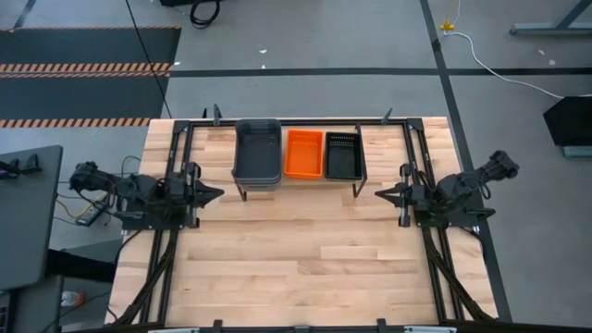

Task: Stack baskets on shelf by color
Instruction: Return to Home Position

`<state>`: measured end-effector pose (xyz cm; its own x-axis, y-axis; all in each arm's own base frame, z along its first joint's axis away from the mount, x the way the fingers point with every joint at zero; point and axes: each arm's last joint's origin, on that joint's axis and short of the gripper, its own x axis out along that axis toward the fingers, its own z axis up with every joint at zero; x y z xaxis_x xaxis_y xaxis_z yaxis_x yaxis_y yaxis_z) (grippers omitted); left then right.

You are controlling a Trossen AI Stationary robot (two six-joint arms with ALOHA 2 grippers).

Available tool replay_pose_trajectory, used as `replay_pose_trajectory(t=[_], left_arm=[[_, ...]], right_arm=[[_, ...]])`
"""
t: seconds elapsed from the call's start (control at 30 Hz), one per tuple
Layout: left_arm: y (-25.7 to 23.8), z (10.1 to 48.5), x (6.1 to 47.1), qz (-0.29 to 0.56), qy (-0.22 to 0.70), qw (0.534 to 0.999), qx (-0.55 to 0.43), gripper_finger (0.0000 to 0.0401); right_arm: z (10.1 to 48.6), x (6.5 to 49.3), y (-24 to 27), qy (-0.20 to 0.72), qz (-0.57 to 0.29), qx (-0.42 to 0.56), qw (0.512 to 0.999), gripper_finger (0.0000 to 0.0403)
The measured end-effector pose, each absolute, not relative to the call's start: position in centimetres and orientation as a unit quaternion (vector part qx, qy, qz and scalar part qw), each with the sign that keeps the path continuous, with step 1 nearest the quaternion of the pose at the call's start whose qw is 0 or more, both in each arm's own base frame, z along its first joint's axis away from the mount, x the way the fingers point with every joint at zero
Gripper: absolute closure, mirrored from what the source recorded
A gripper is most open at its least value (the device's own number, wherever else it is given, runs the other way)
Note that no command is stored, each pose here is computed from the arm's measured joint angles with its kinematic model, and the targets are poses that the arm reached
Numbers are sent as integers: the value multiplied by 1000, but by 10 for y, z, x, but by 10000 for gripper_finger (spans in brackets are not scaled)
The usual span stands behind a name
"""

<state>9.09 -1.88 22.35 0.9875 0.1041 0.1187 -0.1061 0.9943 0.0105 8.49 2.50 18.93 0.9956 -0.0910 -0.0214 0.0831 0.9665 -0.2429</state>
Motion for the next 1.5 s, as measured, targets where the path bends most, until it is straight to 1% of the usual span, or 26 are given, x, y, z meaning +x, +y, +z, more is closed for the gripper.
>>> replay_pose_trajectory(t=[0.23,0.37,0.5,0.6,0.77,0.9,1.03,1.17,1.3,1.5], left_arm=[[-19,221,91,55,-47,997,16,396],[-19,208,95,58,-44,997,37,397],[-17,204,97,68,-59,995,33,398],[-15,206,97,51,-69,996,34,398],[-10,203,99,63,-55,996,24,399],[-7,199,100,39,-40,998,22,400],[-6,196,100,8,-23,999,25,398],[-4,183,102,18,-1,999,27,396],[-1,168,105,34,7,999,19,396],[4,168,105,50,1,999,6,394]], right_arm=[[188,84,21,19,-54,-116,992,398],[178,88,20,20,-62,-114,991,398],[174,92,18,4,-58,-108,992,398],[175,92,16,0,-55,-105,993,398],[173,94,12,1,-49,-89,995,398],[170,97,10,-3,-39,-74,996,398],[169,98,6,6,-66,-75,995,394],[168,99,3,14,-95,-61,994,392],[166,100,2,23,-103,-56,993,391],[165,102,2,32,-103,-57,993,392]])
